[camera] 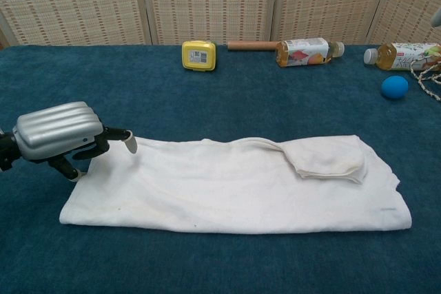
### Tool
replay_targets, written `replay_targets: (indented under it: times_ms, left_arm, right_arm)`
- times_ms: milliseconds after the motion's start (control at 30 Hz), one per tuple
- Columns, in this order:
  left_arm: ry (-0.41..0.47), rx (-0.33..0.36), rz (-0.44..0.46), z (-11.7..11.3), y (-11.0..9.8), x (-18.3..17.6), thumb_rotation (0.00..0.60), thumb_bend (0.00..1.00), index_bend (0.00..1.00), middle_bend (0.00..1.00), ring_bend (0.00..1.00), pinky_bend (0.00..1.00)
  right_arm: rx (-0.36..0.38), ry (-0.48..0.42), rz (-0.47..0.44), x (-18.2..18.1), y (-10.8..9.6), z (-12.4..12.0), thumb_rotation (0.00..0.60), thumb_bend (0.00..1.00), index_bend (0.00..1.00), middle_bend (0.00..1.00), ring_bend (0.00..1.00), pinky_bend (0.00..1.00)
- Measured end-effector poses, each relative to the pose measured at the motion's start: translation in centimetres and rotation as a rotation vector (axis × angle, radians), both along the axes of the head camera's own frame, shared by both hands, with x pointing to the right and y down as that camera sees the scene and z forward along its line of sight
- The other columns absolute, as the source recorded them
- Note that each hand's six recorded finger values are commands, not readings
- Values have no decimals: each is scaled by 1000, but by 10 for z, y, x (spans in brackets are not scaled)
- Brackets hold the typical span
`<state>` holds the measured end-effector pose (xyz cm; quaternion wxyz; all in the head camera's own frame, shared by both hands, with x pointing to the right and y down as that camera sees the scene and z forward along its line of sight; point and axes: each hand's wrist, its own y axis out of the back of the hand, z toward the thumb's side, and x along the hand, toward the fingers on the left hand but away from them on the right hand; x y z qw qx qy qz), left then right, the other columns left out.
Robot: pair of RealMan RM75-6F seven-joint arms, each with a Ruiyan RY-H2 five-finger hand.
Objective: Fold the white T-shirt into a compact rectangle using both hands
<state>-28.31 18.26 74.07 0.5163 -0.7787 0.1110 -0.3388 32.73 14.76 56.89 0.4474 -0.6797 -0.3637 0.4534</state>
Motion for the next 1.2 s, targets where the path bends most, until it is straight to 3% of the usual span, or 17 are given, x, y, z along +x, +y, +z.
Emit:
replay_targets:
  times_ms: [267,733,1200]
  left_arm:
    - [31,-53,-24,1,-1,6,600,201,475,915,855,961]
    - [46,-77,-34,2,3,11,600,269,606,935,860,961]
    - [53,-93,-24,3,12,17,600,459,689,939,862,961]
  right_arm:
    - [4,-8,17,4,0,0,600,332,325,953,979,1000]
    - [32,-36,21,5,-3,-4,600,331,342,954,979,1000]
    - [58,-64,23,5,-5,-8,600,331,359,961,981,1000]
